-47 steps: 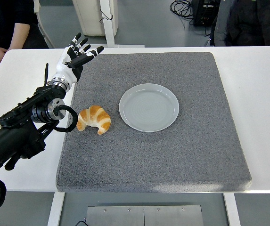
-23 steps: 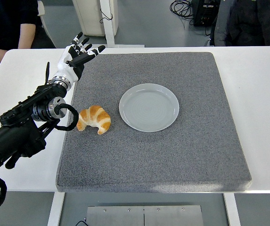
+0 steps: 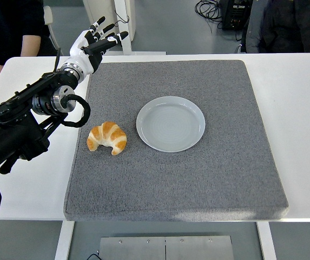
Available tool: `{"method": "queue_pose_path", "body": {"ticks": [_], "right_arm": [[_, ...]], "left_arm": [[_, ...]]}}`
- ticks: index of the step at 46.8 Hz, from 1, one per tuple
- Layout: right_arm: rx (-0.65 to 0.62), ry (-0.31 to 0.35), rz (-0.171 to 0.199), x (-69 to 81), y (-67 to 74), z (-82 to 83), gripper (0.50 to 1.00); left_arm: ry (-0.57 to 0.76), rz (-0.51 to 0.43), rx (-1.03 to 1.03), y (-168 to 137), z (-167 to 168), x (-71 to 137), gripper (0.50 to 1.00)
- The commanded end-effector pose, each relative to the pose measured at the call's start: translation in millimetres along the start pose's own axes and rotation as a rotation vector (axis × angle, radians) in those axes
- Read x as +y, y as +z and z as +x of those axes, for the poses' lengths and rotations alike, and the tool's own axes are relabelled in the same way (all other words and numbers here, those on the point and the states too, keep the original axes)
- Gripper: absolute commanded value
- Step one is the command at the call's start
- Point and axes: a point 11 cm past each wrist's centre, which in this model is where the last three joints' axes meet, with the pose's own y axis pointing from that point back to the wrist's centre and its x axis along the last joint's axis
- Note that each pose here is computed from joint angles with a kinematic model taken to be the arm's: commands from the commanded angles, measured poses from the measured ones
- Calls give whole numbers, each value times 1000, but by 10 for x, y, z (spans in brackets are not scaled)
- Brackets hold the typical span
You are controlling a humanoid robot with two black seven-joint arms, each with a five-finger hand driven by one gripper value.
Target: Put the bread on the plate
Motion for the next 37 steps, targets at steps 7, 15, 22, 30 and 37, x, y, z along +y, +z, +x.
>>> {"method": "queue_pose_path", "body": {"ticks": [7, 15, 22, 30, 37], "right_arm": [[0, 1, 0, 0, 1, 5, 1000], [0, 0, 0, 0, 1, 0, 1000], [0, 1, 0, 0, 1, 5, 1000], [1, 2, 1, -2, -7, 6, 1000], [2, 0, 8, -10, -43, 4, 1000]], "left_arm": [[-137, -78, -266, 271, -346, 256, 902], [-244, -113, -531, 329, -417, 524, 904], [-245, -30, -807, 237, -175, 621, 908], [-300, 26, -915, 202, -29, 793, 913], [-378, 54, -1004, 86, -51, 1028, 913]]}}
